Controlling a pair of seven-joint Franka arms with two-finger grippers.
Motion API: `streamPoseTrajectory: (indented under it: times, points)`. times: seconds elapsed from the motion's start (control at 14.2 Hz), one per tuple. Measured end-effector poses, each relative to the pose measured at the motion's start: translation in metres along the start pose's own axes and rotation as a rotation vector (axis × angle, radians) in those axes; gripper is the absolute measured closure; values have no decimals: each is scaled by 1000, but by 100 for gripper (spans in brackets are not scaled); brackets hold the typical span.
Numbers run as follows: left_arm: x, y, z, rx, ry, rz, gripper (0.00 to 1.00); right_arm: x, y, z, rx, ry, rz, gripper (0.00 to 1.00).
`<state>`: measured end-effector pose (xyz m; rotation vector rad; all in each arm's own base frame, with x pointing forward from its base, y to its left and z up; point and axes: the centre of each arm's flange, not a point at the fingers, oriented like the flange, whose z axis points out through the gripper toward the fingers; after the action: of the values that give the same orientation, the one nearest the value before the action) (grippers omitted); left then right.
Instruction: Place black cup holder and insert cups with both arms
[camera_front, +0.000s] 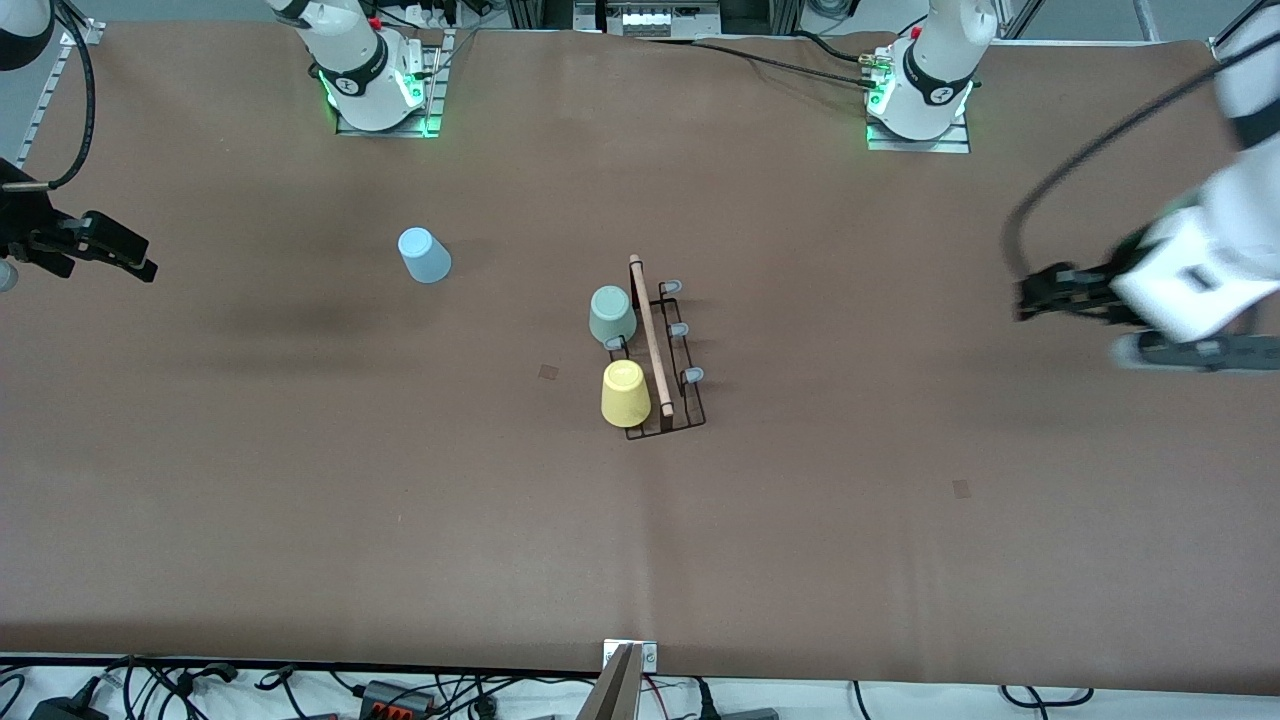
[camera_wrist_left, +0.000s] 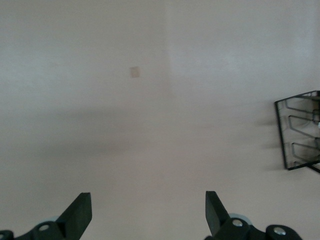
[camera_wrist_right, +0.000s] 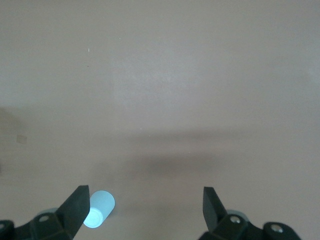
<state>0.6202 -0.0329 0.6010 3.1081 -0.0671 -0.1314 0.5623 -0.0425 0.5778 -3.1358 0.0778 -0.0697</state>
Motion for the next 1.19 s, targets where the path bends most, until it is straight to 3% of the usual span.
streamPoseTrajectory:
  times: [0.63,1.19]
  points:
    - [-65,-21,-11,18,-41,0,0,0,0,-4,0,8,0,0]
    - [-65,-17,-7,19,-27,5,0,1,-10,-6,1,12,-17,0]
